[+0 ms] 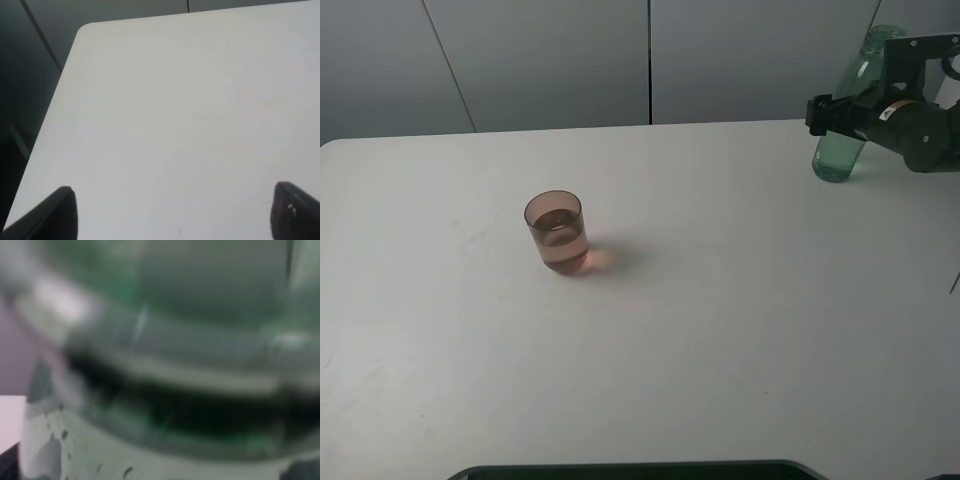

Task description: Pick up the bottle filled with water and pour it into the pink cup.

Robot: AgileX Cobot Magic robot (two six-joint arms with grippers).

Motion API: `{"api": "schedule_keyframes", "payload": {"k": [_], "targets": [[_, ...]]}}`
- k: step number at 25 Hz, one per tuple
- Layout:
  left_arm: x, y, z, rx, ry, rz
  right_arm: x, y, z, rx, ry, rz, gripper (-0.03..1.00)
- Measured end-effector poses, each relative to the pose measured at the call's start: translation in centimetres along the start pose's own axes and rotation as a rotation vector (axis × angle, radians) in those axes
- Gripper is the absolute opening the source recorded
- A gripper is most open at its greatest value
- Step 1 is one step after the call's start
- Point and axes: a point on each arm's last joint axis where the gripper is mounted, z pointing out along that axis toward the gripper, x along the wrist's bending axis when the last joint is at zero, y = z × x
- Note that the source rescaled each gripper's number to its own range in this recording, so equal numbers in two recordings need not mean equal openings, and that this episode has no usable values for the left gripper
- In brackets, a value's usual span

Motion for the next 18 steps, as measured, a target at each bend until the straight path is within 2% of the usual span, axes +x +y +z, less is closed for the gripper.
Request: {"api": "schedule_keyframes", "payload": {"k": [13,16,18], "targets": [[0.0,0.0,0.0,0.0,0.0,0.0,-0.3,9.4,-5.3,-0.2,-0.015,-0.011,1.0],[0.0,0.0,0.0,0.0,0.0,0.0,-0.4,11.5,-7.1,-0.186,-0.022,-0.021,1.0],[0.0,0.0,0.0,0.0,0.0,0.0,-0.5,12.9,-8.2,-0.122,-0.027,-0.024,1.0]]}}
